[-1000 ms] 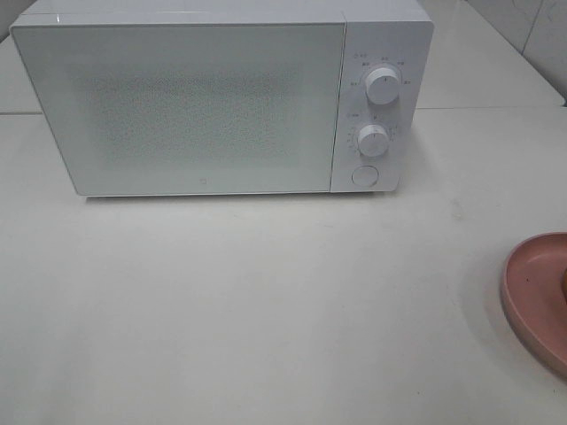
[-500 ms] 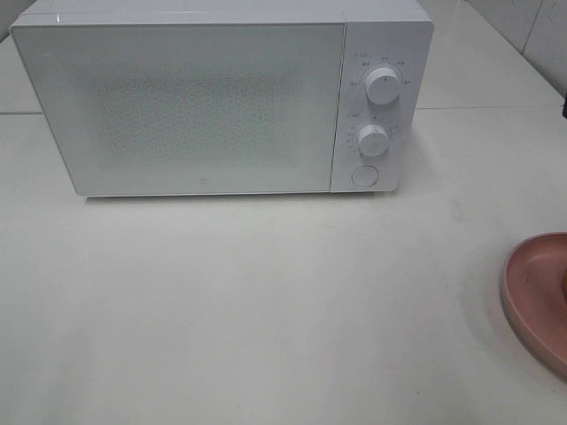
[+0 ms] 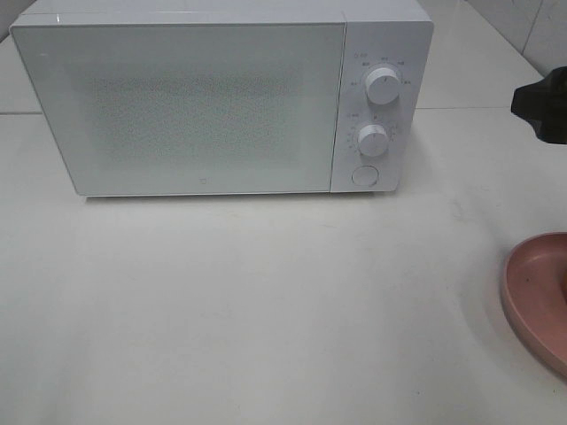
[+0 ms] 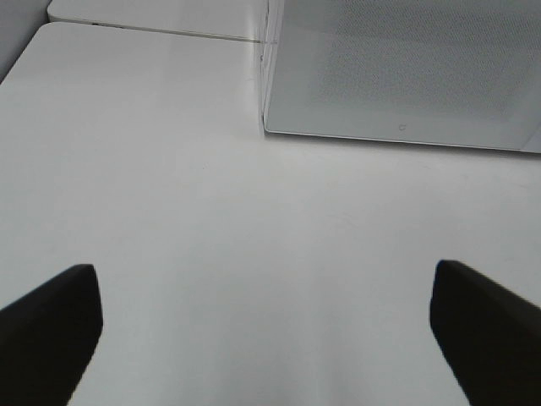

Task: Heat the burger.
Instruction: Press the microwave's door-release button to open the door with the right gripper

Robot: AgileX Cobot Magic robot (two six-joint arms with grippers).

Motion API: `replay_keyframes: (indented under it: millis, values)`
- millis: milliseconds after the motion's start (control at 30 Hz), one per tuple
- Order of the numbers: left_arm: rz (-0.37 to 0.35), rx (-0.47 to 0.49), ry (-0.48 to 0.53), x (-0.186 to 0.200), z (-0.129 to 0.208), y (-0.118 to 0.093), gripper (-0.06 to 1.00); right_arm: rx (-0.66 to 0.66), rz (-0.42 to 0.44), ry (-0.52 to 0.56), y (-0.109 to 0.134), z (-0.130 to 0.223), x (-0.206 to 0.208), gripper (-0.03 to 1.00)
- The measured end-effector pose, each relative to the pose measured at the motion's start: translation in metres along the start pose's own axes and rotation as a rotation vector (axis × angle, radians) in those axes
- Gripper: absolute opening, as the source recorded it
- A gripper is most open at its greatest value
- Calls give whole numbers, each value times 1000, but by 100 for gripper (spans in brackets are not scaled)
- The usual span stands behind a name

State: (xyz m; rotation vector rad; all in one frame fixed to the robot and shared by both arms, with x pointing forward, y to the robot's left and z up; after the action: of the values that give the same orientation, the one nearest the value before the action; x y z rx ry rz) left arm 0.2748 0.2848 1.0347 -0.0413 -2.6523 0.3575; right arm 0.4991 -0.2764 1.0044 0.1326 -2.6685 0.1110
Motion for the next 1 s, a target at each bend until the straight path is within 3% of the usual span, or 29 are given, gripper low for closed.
replay_keyframes:
  millis: [167, 267, 500, 1000]
  values:
    - [0, 0, 0, 0, 0, 0, 97, 6, 7, -53, 2, 3, -19, 76]
    - [0, 0, 0, 0, 0, 0, 97, 36, -28, -131, 18, 15, -30, 76]
    - [0, 0, 0, 0, 0, 0, 97, 51, -76, -145, 42, 30, -42, 76]
    - [0, 0, 0, 0, 0, 0, 97, 202, 34, -139, 90, 64, -61, 76]
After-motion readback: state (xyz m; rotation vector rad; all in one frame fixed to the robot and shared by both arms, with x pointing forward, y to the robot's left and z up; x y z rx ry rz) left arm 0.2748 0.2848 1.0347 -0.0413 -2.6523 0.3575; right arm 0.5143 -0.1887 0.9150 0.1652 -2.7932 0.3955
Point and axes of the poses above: a point on each arm's last joint axis where the gripper is mounted, x pointing back along that axis away from the gripper, y along the wrist's bending axis when the last joint is at zero, z = x × y, the point moved 5 cm from there along -x, pointing out along that axis toward the gripper, and after that the axes turned 9 degrees about x, right-handed, at the moved point
